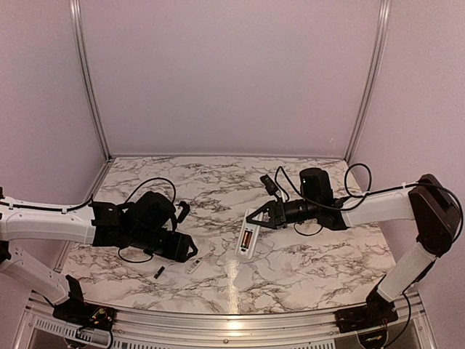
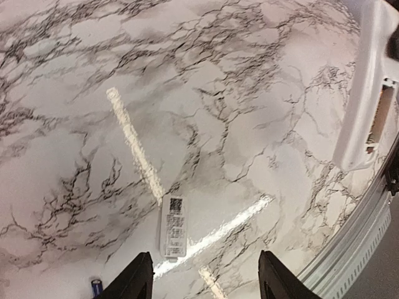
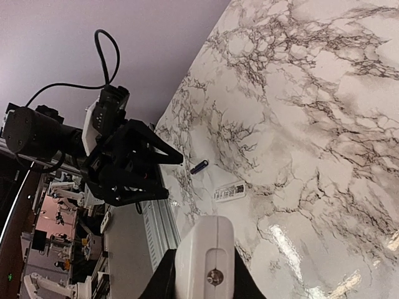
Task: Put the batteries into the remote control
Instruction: Pick up the battery from the center of the board.
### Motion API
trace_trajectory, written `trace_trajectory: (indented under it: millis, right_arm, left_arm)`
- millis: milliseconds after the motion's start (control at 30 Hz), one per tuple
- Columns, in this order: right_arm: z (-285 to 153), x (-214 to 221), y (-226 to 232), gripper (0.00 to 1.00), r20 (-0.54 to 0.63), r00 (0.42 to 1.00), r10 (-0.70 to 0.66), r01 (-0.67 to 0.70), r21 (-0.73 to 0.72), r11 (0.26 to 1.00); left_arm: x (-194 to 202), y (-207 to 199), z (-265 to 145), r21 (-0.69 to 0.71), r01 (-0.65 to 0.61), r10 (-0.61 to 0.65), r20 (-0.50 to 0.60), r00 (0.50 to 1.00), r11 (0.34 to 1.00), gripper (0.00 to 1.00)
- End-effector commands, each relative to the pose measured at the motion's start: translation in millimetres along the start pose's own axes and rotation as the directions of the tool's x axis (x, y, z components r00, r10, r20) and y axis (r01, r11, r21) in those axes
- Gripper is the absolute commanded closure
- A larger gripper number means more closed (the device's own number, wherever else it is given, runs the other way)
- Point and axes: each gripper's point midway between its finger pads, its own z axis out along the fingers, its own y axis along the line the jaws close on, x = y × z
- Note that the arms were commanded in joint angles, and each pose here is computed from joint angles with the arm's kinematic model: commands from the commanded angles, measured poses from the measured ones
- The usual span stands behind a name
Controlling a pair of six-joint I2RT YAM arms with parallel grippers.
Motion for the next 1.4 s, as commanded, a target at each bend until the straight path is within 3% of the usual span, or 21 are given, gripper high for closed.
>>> trace_trajectory:
  millis: [0, 200, 400, 967, 1233, 1367]
  right_arm:
    - [-2, 1, 10, 1.0, -0.014, 0.998, -0.06, 0.059, -0.059, 0.997]
    - [-5, 6, 25, 1.0, -0.024, 0.992, -0.123, 0.118, -0.134, 0.984]
    - [-7, 9, 34, 1.0, -0.033, 0.986, -0.161, 0.152, -0.181, 0.972]
    - [-6, 9, 34, 1.0, -0.037, 0.988, -0.151, 0.142, -0.186, 0.972]
    - [-6, 9, 34, 1.0, -0.034, 0.988, -0.151, 0.141, -0.189, 0.972]
    - [-6, 10, 34, 1.0, -0.033, 0.988, -0.152, 0.143, -0.19, 0.971]
  left_arm:
    - [59, 56, -14, -0.239, 0.132, -0.174, -0.163, 0.971, 0.962, 0.42]
    - [91, 83, -29, -0.337, 0.15, -0.243, -0.252, 0.937, 0.929, 0.51]
    - [96, 95, -30, -0.352, 0.126, -0.236, -0.29, 0.927, 0.928, 0.54]
    - [87, 92, -3, -0.308, 0.02, -0.135, -0.357, 0.924, 0.951, 0.65]
    - [91, 96, 12, -0.313, -0.038, -0.095, -0.398, 0.913, 0.949, 0.74]
    - [100, 104, 17, -0.333, -0.066, -0.087, -0.424, 0.901, 0.941, 0.84]
